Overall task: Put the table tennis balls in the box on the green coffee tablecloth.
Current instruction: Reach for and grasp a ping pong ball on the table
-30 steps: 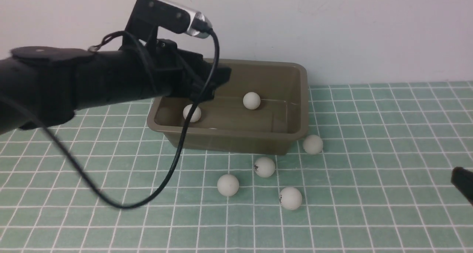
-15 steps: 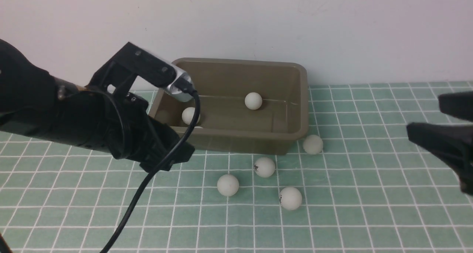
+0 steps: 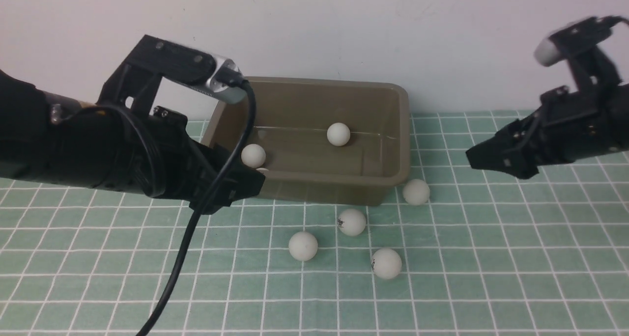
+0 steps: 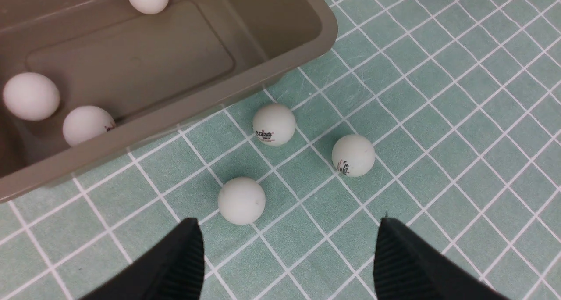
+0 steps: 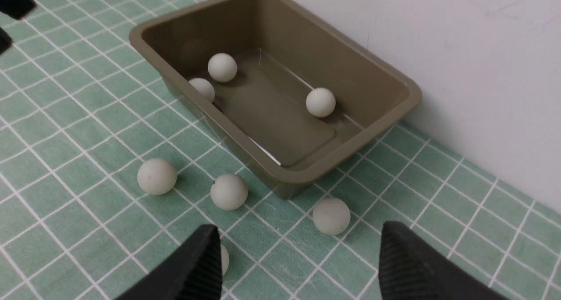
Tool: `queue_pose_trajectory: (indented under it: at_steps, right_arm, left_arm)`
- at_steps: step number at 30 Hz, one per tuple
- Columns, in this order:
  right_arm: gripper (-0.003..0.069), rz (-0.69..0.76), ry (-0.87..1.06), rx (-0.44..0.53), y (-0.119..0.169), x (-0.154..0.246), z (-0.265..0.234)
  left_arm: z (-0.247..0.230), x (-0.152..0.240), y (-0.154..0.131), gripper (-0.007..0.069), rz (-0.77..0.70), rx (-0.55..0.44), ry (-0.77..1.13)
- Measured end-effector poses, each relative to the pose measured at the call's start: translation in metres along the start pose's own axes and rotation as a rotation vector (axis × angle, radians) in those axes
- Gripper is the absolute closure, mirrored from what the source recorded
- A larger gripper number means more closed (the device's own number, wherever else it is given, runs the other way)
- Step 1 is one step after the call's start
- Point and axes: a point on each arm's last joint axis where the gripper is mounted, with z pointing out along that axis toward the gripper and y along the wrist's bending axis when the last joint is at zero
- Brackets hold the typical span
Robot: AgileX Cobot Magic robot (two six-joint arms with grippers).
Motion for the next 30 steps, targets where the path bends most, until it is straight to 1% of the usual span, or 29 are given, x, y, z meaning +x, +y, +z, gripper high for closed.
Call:
queue_pose_trajectory:
  at_steps: [5, 9, 14, 19, 24, 30]
  right_arm:
    - [0.0214, 0.016, 0.030, -0.012, -0.013, -0.001, 0.021]
    - [0.0190, 0.006, 0.051, -0.020, -0.021, -0.001, 0.035]
    - [0.0166, -0.084, 0.072, -0.028, -0.027, -0.002, 0.048]
    - [0.0162, -0.221, 0.105, -0.049, -0.026, -0.004, 0.066]
    - [0.0162, -0.295, 0.141, -0.078, -0.021, -0.007, 0.090]
    - [0.0162, -0.324, 0.177, -0.088, -0.023, -0.004, 0.113]
  left_arm:
    - [0.000, 0.000, 0.000, 0.0158, -0.003, 0.002, -0.002]
    - [0.000, 0.000, 0.000, 0.0158, -0.003, -0.001, -0.005]
    - [0.000, -0.001, 0.000, 0.0158, -0.002, -0.005, -0.010]
    - [0.000, -0.001, 0.000, 0.0158, -0.002, -0.005, -0.010]
    - [0.000, -0.001, 0.000, 0.0158, -0.002, -0.005, -0.010]
    - [0.000, -0.001, 0.000, 0.0158, -0.002, -0.005, -0.010]
